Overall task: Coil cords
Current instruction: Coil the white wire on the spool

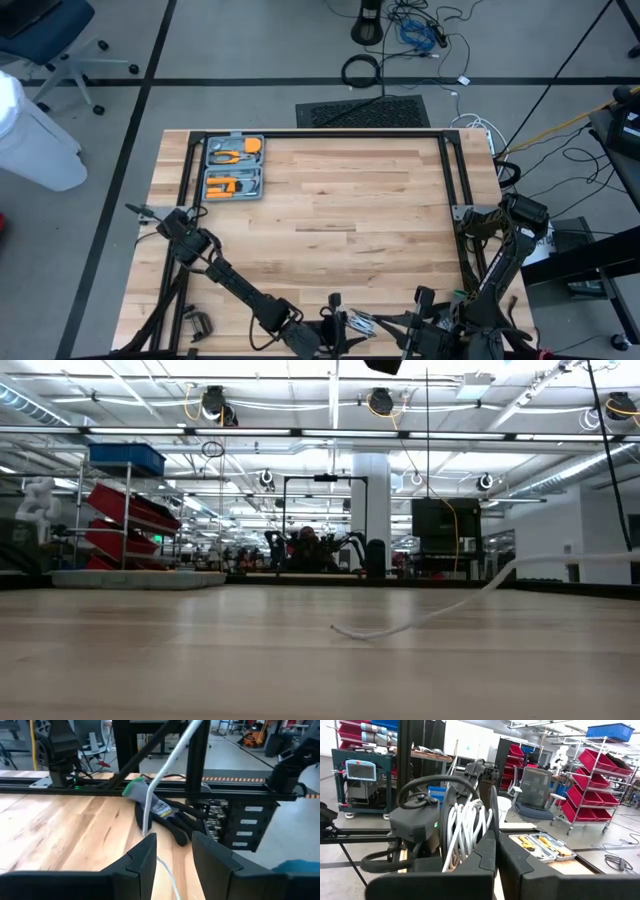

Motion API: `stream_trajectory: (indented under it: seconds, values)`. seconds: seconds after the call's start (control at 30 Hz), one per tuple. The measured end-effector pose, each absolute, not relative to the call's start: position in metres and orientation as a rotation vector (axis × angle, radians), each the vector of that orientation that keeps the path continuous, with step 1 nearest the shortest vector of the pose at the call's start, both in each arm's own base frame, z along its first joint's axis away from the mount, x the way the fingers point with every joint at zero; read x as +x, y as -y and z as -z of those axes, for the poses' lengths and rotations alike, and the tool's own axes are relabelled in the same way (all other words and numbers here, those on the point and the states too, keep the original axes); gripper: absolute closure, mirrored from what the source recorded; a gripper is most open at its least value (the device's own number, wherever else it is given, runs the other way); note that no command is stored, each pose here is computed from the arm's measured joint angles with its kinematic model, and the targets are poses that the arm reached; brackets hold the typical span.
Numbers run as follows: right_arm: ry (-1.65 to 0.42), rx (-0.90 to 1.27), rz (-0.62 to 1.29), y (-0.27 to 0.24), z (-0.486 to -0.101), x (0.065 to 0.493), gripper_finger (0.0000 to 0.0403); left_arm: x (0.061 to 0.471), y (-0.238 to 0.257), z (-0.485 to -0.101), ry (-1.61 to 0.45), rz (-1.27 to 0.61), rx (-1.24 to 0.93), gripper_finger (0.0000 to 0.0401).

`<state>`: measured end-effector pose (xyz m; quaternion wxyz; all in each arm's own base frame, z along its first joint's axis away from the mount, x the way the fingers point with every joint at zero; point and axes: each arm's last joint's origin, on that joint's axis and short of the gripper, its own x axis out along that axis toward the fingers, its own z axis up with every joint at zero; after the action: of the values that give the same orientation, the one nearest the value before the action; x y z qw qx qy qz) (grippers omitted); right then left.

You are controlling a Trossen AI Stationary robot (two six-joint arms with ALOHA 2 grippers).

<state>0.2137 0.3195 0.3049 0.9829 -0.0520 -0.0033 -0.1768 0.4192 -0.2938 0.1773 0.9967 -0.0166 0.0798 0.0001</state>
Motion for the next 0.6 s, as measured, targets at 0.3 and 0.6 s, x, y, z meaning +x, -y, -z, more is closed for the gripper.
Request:
stream_trajectory:
  seconds: [0.3, 0.6]
  values:
    - [0.007, -0.111, 0.358, -0.319, -0.306, 0.214, 0.0403, 0.425, 0.281, -0.168, -0.241, -0.046, -0.082, 0.027]
    - [0.008, -0.109, 0.356, -0.319, -0.306, 0.214, 0.0403, 0.435, 0.28, -0.15, -0.167, -0.047, -0.151, 0.027]
